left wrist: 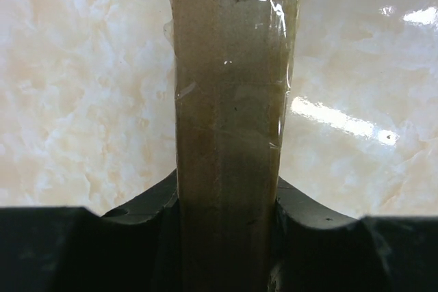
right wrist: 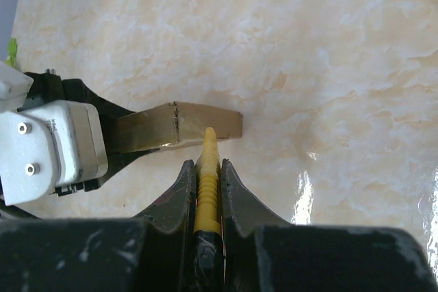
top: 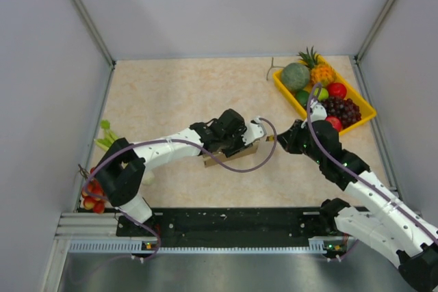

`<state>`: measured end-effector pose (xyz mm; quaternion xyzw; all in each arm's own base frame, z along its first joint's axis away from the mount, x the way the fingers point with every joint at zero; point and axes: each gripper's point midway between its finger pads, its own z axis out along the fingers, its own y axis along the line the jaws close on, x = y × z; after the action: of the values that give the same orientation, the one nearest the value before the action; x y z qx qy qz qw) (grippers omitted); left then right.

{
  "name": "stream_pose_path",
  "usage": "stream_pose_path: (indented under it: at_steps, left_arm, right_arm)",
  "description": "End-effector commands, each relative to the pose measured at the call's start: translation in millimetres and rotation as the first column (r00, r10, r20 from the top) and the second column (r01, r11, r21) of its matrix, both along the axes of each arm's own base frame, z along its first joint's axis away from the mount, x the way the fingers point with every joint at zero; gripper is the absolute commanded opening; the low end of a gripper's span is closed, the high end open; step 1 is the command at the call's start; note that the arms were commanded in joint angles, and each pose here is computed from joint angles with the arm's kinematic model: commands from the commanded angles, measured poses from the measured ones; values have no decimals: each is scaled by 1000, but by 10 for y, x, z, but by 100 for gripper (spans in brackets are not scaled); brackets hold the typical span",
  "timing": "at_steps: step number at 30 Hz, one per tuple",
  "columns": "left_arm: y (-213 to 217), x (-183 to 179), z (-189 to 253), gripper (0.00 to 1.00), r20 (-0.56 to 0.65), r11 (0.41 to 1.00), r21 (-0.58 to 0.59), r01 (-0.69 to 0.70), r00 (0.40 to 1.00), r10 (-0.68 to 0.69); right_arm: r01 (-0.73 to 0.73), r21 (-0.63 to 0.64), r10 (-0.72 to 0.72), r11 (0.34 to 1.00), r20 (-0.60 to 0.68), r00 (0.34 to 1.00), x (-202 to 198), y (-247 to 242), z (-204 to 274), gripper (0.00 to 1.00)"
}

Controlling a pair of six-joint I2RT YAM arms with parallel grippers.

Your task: Unpack the express box

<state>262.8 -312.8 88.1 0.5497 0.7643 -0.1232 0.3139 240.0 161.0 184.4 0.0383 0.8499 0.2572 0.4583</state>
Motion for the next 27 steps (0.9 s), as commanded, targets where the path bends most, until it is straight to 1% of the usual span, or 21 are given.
stream_pose_path:
  at_steps: [1,4,7,10,13,24,27]
  left_arm:
    - [247,137,-183,37,100,989,146,31,994,-46]
    - [250,54,-250,38,63,986,157,49,996,-60]
    - [246,33,-270,40,27,988,155,14,999,-18]
    - [199,-51,-300,40,-12,991,127,47,999,-46]
    - [207,-92,-372,41,-41,989,139,59,998,-54]
    - [166,-161,-417,46,-89,989,127,75,994,-64]
    - [166,-160,-436,46,-94,989,131,71,994,-58]
  right_arm:
    - [-4,49,0,999,96,995,116,46,362,0]
    - [-13,54,7,998,115,993,130,58,405,0]
    - [-25,62,16,998,129,991,145,88,441,0]
    - [-38,81,27,996,140,990,162,133,490,0]
    - [-45,92,31,995,146,989,183,166,510,0]
    - [-58,102,41,993,168,985,274,240,589,0]
    - [-65,89,51,994,155,987,288,258,536,0]
